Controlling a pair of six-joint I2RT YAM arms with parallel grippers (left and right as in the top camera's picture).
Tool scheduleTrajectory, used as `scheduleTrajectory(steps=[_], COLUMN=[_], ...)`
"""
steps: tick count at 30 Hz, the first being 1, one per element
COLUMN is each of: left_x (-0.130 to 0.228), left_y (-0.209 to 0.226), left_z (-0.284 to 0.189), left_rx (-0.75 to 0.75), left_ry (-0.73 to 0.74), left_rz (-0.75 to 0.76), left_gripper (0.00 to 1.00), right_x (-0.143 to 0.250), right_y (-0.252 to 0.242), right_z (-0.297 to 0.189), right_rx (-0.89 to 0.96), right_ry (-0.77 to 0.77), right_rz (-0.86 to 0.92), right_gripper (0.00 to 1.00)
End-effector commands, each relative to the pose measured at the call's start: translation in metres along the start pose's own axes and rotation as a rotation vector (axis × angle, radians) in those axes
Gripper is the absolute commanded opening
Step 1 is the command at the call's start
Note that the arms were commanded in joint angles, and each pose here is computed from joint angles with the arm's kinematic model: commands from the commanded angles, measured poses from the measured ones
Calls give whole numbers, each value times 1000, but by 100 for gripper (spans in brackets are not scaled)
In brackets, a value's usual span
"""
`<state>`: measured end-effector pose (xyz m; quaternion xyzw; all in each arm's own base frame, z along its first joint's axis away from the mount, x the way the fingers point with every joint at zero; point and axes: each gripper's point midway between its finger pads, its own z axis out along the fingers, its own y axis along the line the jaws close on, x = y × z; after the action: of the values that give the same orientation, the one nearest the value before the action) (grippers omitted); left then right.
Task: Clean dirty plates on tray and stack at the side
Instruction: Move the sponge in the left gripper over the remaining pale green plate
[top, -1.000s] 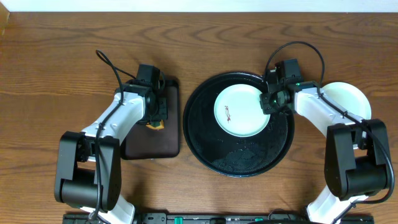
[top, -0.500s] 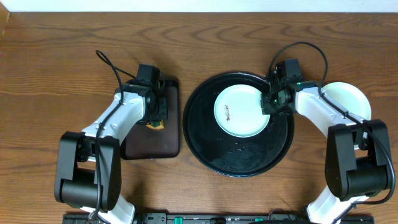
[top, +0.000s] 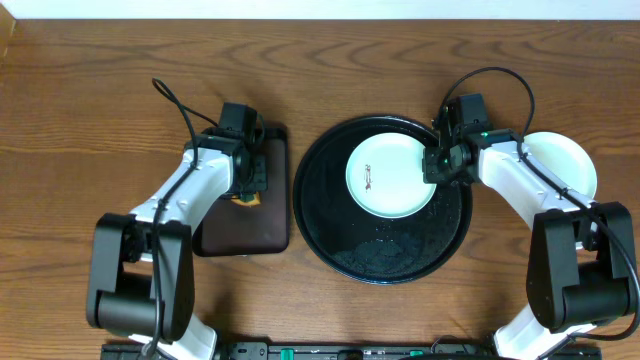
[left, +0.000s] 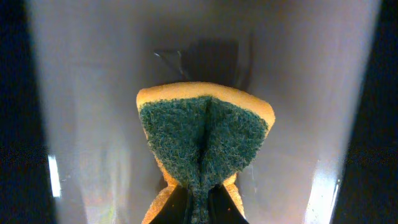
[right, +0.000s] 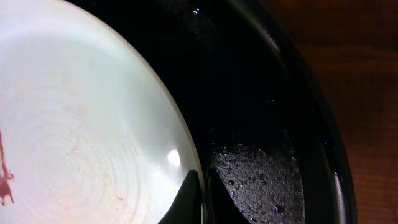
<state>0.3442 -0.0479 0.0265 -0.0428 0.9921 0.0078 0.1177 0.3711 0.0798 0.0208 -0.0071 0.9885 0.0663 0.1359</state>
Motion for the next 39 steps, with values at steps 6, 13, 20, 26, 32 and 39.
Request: scheduleTrajectory(steps=[6, 13, 20, 26, 32, 39], left_x=[-26, -21, -17, -28, -39, -28], left_y=[8, 22, 25, 21, 18, 21], left_z=[-65, -98, -121, -135, -136, -139], left_rx=[-9, -67, -82, -60, -48, -80], left_ry=[-196, -184, -128, -172, -214, -104], left_rz=[-10, -89, -89, -105, -111, -121], left_gripper=[7, 7, 7, 8, 8, 7], right_x=[-5, -5, -5, -6, -9, -13], right_y=[-5, -4, -4, -4, -3, -2], right_z=[-8, -8, -8, -8, -8, -8], right_rx=[29, 25, 25, 25, 23, 21], right_ry=[-22, -23, -24, -28, -39, -57], right_rz=[-23, -38, -39, -39, -40, -98], right_gripper=[4, 12, 24, 27, 34, 36])
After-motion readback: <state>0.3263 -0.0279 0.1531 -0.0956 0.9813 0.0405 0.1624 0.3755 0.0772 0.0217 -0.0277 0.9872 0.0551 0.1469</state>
